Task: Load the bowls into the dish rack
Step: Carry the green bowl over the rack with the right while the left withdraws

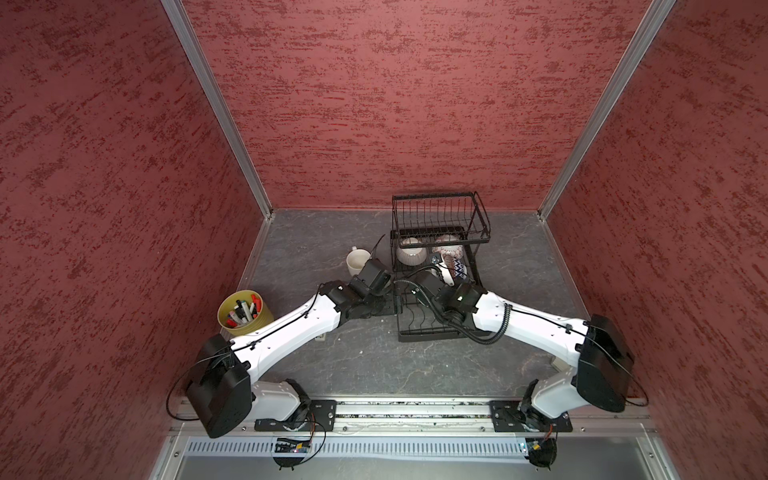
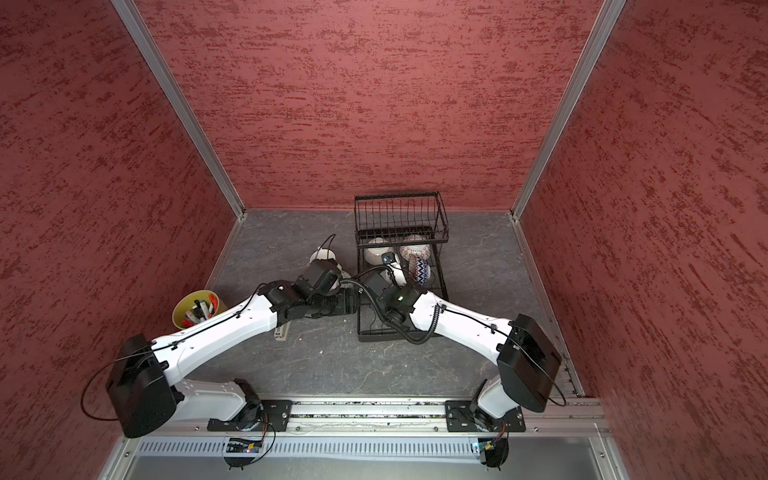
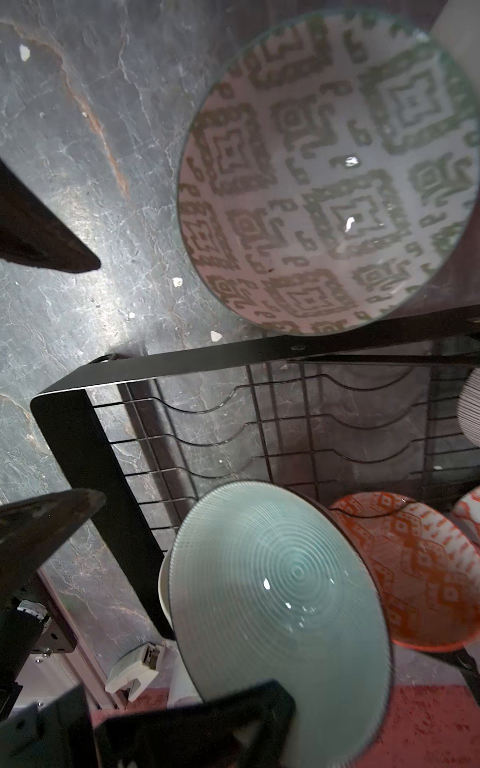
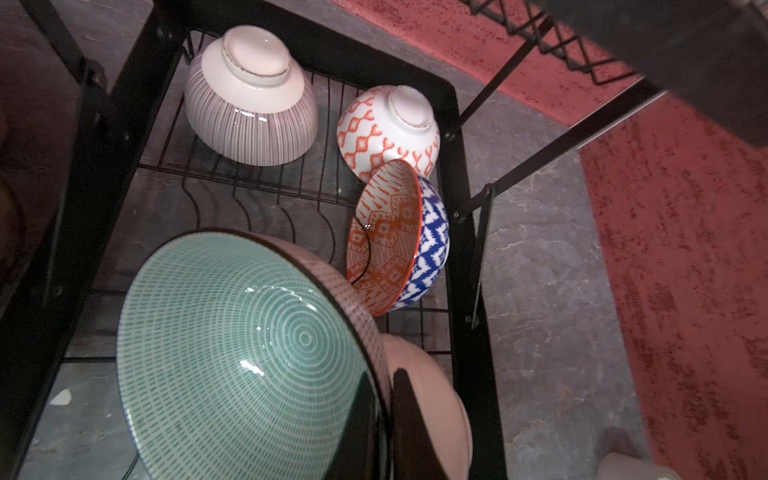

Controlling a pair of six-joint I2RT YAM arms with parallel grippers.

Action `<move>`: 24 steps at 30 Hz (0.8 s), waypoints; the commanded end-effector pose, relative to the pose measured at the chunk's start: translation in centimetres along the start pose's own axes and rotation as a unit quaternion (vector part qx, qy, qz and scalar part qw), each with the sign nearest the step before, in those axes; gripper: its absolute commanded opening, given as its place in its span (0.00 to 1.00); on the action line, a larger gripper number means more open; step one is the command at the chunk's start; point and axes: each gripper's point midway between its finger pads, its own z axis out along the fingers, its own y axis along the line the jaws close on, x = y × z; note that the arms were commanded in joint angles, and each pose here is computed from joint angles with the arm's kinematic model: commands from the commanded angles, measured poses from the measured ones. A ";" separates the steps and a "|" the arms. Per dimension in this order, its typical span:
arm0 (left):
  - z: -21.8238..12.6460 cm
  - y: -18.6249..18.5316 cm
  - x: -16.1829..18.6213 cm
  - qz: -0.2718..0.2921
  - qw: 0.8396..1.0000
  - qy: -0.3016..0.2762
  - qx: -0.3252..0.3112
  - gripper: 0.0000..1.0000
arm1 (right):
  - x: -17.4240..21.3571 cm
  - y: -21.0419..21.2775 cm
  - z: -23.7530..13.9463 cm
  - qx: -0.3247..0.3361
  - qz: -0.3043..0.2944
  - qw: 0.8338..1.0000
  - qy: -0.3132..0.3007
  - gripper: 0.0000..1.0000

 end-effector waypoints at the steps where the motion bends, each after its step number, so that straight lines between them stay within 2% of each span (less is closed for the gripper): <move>1: 0.7 -0.1 0.1 -0.007 1.000 -0.005 -0.001 0.82 | -2.9 -1.1 0.2 0.052 0.006 0.998 -0.046 0.00; 13: -0.7 1.8 -0.7 -0.028 0.999 -0.033 -0.005 0.83 | -3.1 0.2 2.2 0.077 -0.031 0.995 -0.059 0.00; 24: -3.7 4.8 -1.9 -0.058 0.995 -0.078 -0.011 0.84 | -4.0 0.0 3.8 0.141 -0.087 0.984 -0.071 0.00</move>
